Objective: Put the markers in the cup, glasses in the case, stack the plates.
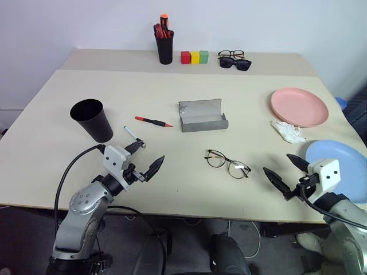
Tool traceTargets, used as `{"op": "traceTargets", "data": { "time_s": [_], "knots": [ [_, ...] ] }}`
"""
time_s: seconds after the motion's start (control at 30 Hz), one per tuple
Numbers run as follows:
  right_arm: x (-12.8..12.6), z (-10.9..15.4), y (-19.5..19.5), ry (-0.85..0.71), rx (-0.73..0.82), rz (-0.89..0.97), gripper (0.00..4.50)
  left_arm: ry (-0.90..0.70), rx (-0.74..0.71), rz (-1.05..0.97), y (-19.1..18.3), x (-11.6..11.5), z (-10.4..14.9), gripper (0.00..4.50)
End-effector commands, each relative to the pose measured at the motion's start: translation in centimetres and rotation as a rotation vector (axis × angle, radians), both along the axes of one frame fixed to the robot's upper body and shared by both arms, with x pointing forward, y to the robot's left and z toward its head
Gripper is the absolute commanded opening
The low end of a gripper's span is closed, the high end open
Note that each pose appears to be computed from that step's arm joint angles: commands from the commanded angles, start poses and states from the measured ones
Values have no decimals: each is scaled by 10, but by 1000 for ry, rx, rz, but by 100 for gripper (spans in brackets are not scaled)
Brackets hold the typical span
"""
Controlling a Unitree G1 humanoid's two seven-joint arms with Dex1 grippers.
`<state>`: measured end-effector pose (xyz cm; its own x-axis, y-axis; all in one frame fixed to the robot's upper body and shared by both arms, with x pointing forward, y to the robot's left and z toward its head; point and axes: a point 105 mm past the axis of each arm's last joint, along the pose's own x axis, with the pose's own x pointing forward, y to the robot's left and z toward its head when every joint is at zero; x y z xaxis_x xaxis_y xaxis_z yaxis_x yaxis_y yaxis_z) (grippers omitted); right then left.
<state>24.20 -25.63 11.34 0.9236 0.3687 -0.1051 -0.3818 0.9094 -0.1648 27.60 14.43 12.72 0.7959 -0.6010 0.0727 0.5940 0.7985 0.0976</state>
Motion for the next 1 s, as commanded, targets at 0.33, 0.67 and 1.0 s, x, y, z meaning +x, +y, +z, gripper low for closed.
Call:
{"op": "traceTargets", "data": {
  "time_s": [0.33, 0.67, 1.0],
  "knots": [
    [2, 19, 1, -58, -23, 4, 444, -43, -4, -6, -1, 0, 13, 450],
    [4, 25, 8, -60, -29, 14, 444, -44, -13, 11, -1, 0, 14, 450],
    [15, 32, 12, -84, -36, 55, 444, -50, -1, 189, 6, 13, 15, 450]
  ]
}}
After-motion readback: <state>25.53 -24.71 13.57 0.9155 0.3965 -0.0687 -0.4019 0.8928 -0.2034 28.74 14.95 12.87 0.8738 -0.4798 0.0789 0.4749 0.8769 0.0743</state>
